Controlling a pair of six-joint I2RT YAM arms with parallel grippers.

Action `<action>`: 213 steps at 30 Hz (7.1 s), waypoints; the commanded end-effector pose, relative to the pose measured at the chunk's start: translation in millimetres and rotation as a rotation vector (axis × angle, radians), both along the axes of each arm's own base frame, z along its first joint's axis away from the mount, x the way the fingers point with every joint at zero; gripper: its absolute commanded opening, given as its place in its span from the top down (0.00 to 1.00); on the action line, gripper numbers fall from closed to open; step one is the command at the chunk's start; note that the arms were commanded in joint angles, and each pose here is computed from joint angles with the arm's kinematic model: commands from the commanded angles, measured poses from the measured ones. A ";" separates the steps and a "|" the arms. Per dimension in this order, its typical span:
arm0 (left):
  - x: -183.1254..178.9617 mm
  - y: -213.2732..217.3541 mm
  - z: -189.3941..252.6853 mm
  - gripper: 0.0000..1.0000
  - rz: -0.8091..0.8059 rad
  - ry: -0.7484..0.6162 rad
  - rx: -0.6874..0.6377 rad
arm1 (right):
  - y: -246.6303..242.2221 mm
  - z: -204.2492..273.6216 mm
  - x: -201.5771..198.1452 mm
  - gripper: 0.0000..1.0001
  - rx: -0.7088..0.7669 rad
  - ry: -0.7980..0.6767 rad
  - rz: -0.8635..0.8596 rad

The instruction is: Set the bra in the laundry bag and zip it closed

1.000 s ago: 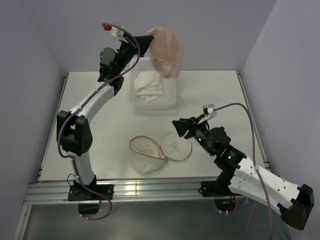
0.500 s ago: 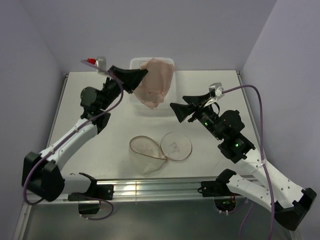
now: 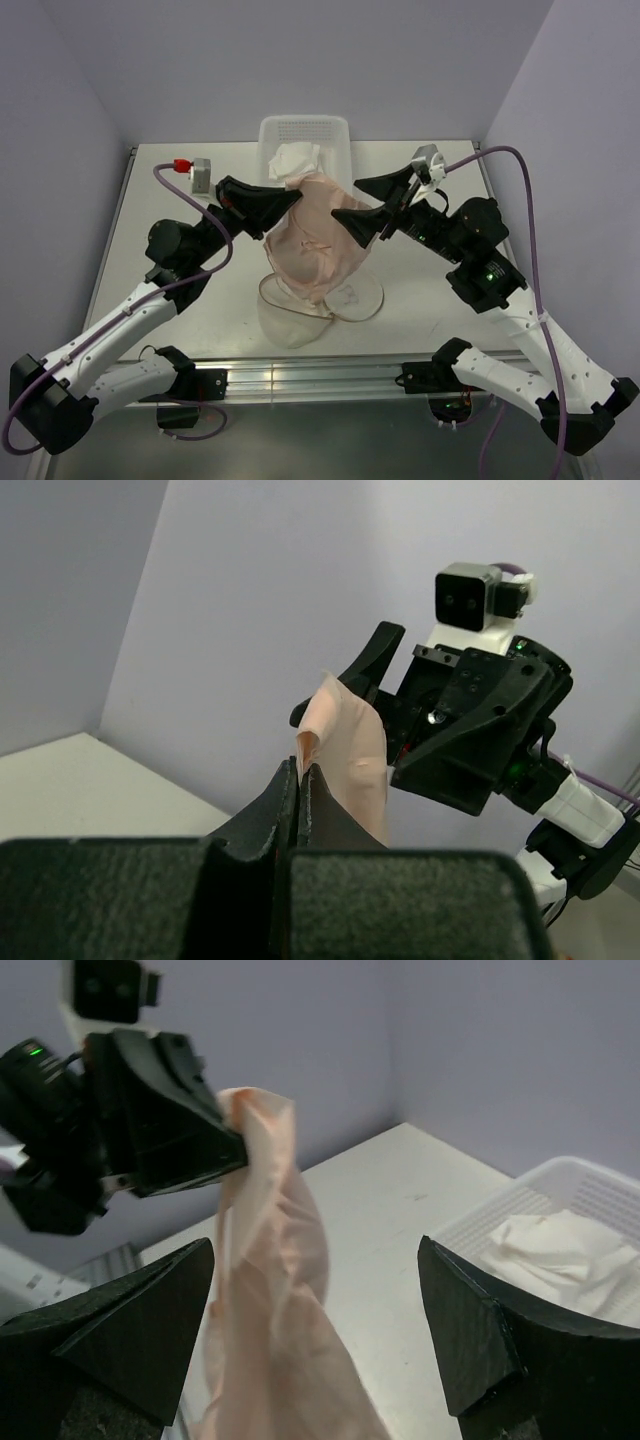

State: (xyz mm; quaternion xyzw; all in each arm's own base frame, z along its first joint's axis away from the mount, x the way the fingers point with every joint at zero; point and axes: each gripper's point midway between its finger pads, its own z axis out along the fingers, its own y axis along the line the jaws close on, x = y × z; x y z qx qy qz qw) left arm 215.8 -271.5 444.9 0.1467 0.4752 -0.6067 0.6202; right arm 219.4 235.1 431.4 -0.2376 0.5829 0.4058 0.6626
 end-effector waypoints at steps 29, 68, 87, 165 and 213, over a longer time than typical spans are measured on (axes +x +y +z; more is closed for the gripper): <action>-32.0 2.8 -12.3 1.00 -0.025 -0.002 0.058 | 21.7 -29.3 -14.4 0.16 -0.041 0.087 0.163; -23.8 26.9 -95.7 0.01 0.151 0.075 0.282 | 26.1 6.9 -37.9 1.00 0.000 0.161 0.402; -67.3 -2.6 -108.1 0.52 -0.106 0.015 0.320 | 20.4 1.6 -26.2 1.00 0.008 0.201 0.381; -73.9 15.3 -36.9 0.47 -0.051 -0.018 0.158 | 50.4 -61.6 -81.7 1.00 -0.164 0.223 0.530; -14.9 75.7 -326.3 0.52 0.471 0.932 0.694 | 68.7 -92.9 -72.5 1.00 0.159 0.381 0.525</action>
